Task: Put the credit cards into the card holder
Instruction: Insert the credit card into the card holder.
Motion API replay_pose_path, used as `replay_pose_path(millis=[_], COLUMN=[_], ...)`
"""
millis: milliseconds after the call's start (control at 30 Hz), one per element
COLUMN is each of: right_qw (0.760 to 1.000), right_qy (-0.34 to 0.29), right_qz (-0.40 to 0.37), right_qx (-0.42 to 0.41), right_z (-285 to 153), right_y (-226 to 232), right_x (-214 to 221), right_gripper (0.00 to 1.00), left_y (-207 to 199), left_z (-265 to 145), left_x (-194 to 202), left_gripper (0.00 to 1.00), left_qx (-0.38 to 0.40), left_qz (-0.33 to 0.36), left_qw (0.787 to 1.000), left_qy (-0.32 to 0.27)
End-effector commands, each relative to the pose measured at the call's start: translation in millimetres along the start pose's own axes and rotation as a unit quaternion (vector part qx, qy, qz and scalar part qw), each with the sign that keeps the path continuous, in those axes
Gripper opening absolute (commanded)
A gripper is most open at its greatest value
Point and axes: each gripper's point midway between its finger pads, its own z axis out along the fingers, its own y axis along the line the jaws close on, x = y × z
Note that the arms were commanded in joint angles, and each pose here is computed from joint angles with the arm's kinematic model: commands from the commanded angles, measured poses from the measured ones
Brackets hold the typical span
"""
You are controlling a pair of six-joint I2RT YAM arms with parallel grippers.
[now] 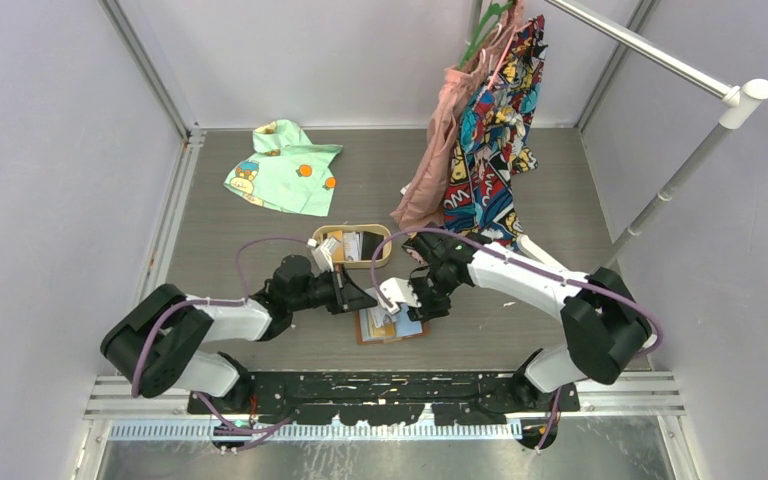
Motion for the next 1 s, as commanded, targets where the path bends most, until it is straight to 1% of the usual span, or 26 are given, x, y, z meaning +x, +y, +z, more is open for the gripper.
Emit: replay_pose_path(millis=[0,333,600,767,967], right_qw=[0.998,0.996,0.993,0.993,0.993], right_qy=[0.035,0.078,0.1,0.102,0.101], right_qz=[-0.042,-0.052,-0.056,-0.057,-0.056], right_qx=[0.024,0.0,-0.023,-0.027,-0.027], right_z=[8,19,24,25,25], right_y=[-17,-11,-5,-4,-4], right_x=[5,23,29,28,26], right_gripper=[0.4,0.35,0.32,0.3,0.3], left_y=[-6,20,32,36,34], left_z=[9,14,11,9,13], left_x=[-11,2,9,13,16], left_gripper=[0.0,0.0,0.0,0.0,0.0], left_qx=[0.021,-0.014,-0.047,-0.066,-0.065], left_qz=[0.02,-0.007,-0.015,-0.022,-0.029], left_qw=[0.999,1.0,0.999,0.997,0.997], left_qy=[-0.023,-0.008,0.01,0.022,0.03])
